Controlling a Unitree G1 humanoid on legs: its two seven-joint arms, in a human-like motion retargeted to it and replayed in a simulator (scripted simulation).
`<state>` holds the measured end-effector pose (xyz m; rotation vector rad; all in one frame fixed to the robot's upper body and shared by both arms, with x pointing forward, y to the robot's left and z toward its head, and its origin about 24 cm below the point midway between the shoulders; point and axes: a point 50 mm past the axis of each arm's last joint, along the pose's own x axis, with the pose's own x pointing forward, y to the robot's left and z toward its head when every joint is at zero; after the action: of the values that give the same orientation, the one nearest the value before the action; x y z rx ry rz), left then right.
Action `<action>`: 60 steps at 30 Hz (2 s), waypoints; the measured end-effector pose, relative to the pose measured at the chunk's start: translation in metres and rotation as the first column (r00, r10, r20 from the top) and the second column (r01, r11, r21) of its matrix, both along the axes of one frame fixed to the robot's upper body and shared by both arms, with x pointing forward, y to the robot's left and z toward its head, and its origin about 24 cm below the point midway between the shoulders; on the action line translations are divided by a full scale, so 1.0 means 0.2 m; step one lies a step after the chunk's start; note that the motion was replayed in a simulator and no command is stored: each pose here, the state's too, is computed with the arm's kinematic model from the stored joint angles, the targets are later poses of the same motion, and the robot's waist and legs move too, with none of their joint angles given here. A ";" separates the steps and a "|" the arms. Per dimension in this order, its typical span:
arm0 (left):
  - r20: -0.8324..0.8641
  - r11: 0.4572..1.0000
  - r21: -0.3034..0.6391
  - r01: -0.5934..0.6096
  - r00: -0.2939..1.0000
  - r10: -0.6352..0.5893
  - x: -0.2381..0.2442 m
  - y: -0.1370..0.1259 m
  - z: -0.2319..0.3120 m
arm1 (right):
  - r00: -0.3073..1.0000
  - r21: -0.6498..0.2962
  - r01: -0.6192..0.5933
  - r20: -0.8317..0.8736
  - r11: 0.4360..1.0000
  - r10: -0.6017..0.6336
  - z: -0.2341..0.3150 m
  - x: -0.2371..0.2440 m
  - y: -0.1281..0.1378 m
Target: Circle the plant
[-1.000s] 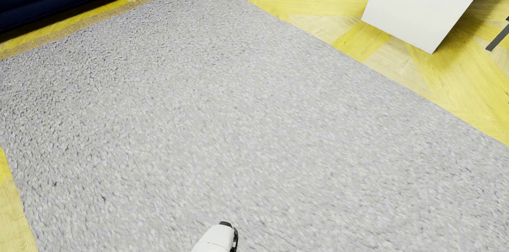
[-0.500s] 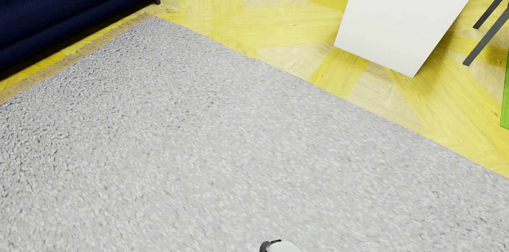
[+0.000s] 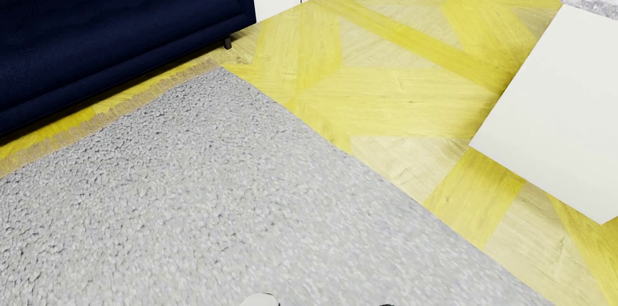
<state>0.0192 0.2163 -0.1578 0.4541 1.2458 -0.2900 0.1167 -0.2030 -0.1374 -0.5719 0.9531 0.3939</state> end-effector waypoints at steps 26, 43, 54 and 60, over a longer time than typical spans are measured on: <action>-0.024 0.999 0.034 -0.030 0.999 0.031 -0.04 0.06 0.00 | 0.968 -0.048 -0.023 -0.250 0.999 0.010 -0.11 -0.41 -0.04; 0.107 1.000 0.010 0.027 0.994 -0.027 0.11 0.06 0.07 | 0.920 -0.050 0.032 -0.388 0.998 -0.049 -0.13 -0.69 -0.02; -0.036 1.000 0.017 0.014 0.999 -0.013 -0.06 0.03 0.00 | 0.982 -0.008 0.050 -0.180 0.999 -0.051 -0.08 -0.35 -0.01; -0.062 0.999 0.019 -0.027 0.998 0.028 -0.15 0.04 0.01 | 0.970 0.086 0.046 0.234 0.995 -0.065 0.18 0.26 0.02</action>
<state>-0.0106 0.2243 -0.1554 0.4460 1.3153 -0.2718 0.1679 -0.1986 -0.1018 -0.5055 0.7194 0.3050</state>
